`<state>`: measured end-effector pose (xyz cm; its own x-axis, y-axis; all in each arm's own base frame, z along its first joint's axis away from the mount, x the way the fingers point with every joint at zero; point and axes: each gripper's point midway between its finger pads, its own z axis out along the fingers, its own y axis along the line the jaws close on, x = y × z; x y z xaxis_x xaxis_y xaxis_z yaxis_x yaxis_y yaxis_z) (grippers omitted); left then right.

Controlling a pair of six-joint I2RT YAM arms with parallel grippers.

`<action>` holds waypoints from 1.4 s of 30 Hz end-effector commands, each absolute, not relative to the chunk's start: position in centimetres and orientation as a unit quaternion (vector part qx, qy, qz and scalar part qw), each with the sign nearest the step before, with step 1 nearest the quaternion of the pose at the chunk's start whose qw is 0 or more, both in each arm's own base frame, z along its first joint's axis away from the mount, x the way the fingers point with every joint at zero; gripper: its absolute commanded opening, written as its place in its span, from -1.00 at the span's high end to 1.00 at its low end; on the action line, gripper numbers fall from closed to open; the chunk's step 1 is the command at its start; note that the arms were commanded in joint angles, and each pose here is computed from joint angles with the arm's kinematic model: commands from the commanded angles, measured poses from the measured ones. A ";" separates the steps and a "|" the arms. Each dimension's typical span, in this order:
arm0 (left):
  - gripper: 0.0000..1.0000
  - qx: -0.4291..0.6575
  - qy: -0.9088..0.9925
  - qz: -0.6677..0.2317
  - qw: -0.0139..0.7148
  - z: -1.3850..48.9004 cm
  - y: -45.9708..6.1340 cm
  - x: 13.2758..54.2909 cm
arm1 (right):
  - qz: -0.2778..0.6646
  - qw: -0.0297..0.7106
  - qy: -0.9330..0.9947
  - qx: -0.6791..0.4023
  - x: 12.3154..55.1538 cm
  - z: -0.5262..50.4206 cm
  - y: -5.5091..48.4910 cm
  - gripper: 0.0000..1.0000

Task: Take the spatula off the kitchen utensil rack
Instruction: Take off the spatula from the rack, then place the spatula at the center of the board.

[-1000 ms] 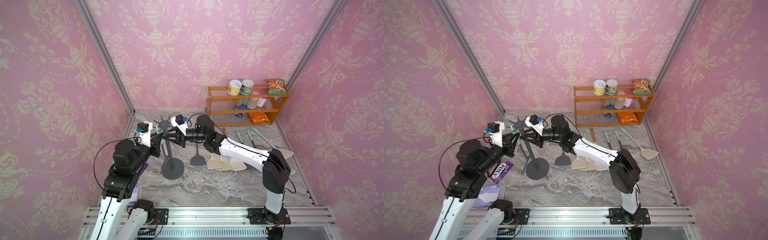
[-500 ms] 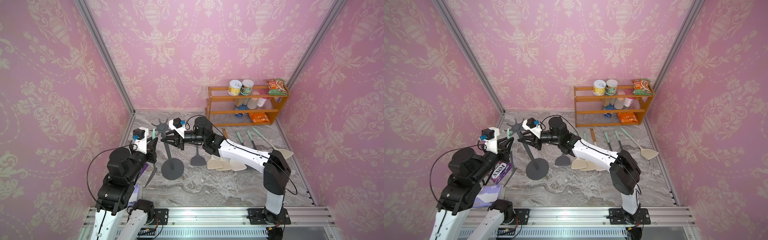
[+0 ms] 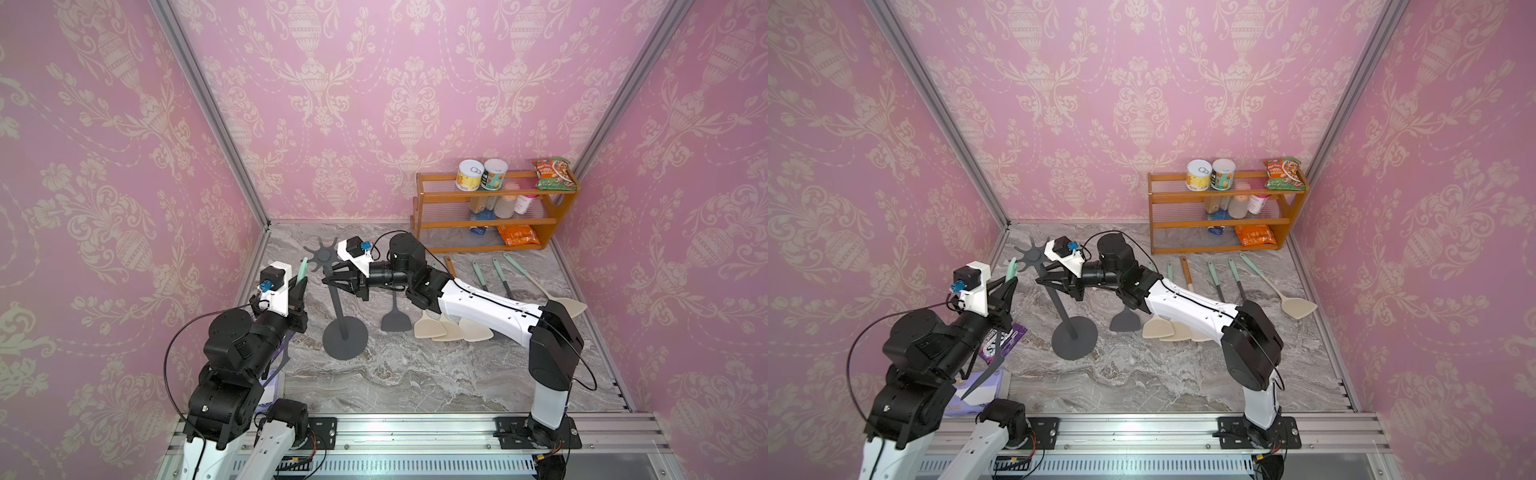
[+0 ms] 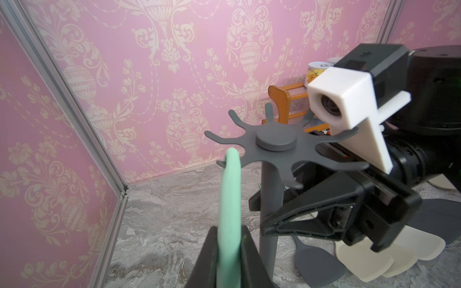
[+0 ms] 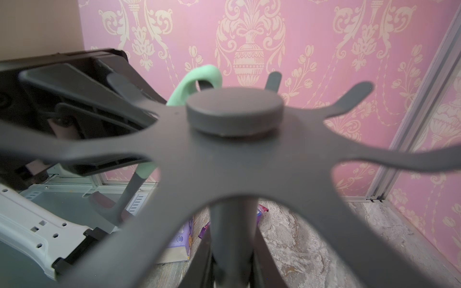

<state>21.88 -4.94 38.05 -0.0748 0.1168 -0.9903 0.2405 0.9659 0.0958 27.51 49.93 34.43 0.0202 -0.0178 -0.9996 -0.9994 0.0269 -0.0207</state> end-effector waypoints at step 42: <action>1.00 -0.184 0.817 0.082 0.540 29.2 8.8 39.5 | 0.490 0.433 0.540 -0.530 26.3 31.6 47.4 1.00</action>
<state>37.49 9.01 28.24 -0.4057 -0.1699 -0.8981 -0.4210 0.9069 0.0186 26.84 48.08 34.51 0.0307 -0.0319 -0.9990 -0.9993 -0.0233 -0.0300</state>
